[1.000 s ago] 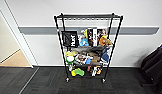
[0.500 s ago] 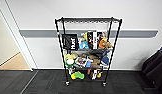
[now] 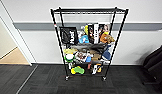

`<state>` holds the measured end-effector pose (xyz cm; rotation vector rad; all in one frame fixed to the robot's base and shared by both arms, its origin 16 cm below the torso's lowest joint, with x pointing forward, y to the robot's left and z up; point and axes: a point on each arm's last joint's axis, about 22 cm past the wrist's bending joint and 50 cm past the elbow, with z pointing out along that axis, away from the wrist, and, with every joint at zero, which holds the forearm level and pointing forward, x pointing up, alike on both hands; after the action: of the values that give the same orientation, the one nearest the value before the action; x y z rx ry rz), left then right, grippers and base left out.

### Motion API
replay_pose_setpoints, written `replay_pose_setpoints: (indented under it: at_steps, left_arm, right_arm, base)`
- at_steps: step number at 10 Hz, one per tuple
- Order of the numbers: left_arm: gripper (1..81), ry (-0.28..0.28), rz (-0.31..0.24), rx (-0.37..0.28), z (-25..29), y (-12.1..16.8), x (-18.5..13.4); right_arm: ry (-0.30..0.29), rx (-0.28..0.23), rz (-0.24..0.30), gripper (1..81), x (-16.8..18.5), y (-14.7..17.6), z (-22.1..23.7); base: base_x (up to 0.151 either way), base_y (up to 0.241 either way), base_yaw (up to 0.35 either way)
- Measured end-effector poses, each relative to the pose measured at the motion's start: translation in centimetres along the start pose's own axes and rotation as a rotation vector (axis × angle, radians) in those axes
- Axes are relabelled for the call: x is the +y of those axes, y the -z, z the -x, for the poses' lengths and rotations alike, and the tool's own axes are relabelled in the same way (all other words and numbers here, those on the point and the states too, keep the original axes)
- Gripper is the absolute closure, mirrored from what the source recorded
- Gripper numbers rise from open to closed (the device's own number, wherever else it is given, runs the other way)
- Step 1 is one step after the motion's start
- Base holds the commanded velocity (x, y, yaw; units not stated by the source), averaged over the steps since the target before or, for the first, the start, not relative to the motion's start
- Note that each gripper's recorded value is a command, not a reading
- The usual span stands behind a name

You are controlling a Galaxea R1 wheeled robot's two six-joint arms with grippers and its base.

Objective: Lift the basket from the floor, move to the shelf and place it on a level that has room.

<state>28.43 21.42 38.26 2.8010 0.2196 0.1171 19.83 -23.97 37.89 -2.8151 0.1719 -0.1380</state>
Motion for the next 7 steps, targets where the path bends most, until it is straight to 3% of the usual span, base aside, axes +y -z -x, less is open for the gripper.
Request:
replay_pose_setpoints:
  at_steps: [2, 4, 7]
  left_arm:
    - [1.0, 0.012, -0.008, -0.027, 0.4, -1.2, -0.7]
    - [1.0, 0.019, 0.001, -0.005, -1.8, -2.0, -0.2]
    - [1.0, 0.01, 0.014, 0.045, -6.1, -2.8, 0.6]
  right_arm:
    - [-0.008, -0.016, 0.003, 1.0, 0.4, -1.1, -0.5]
    - [0.001, 0.006, 0.005, 1.0, 0.8, -1.8, -2.8]
    - [0.022, -0.014, -0.005, 1.0, 0.9, -2.7, -5.6]
  base:
    - [0.0, 0.0, 0.0]
    - [0.0, 0.0, 0.0]
    - [0.0, 0.0, 0.0]
